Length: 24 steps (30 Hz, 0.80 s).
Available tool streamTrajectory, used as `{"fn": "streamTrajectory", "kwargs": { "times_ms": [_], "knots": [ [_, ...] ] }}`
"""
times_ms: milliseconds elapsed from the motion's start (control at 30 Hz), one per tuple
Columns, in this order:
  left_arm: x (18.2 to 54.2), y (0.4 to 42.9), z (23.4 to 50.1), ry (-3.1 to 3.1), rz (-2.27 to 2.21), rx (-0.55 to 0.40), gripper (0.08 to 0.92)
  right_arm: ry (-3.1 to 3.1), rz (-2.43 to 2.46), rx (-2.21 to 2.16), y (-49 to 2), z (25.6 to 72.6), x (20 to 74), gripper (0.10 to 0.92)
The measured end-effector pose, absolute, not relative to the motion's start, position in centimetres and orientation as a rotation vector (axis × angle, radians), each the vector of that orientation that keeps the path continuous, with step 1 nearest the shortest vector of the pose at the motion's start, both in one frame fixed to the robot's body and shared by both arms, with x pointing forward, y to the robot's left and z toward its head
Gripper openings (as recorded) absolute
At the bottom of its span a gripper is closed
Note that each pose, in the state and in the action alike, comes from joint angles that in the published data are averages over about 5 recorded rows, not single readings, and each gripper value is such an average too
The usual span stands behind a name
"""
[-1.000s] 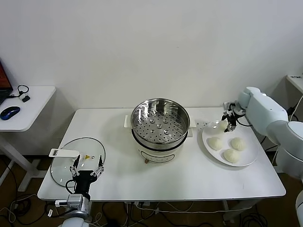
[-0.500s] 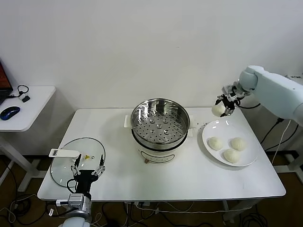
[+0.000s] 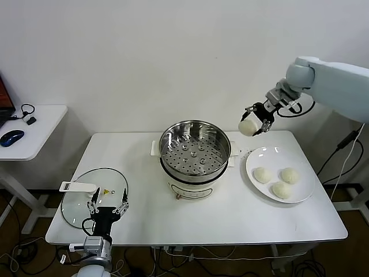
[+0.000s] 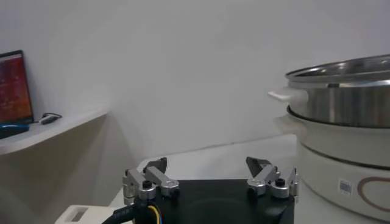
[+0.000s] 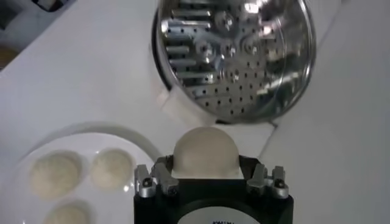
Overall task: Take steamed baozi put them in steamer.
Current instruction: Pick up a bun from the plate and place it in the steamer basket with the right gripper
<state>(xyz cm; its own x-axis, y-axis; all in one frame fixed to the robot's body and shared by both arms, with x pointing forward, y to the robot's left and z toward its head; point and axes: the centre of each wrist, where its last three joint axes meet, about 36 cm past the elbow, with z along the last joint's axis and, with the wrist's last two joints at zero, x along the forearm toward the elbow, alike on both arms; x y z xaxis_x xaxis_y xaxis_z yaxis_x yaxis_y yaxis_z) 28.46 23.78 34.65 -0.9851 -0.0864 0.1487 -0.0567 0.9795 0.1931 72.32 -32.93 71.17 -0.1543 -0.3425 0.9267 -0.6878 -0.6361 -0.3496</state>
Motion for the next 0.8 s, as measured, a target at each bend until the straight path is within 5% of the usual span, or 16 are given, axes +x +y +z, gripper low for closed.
{"fn": "streamTrajectory", "kwargs": {
  "times_ms": [800],
  "knots": [
    [28.7,23.9,34.6,-2.977,-0.275,0.118,0.823,-0.675,2.164,2.054,-16.2,71.0,77.0,0.712]
  ]
}}
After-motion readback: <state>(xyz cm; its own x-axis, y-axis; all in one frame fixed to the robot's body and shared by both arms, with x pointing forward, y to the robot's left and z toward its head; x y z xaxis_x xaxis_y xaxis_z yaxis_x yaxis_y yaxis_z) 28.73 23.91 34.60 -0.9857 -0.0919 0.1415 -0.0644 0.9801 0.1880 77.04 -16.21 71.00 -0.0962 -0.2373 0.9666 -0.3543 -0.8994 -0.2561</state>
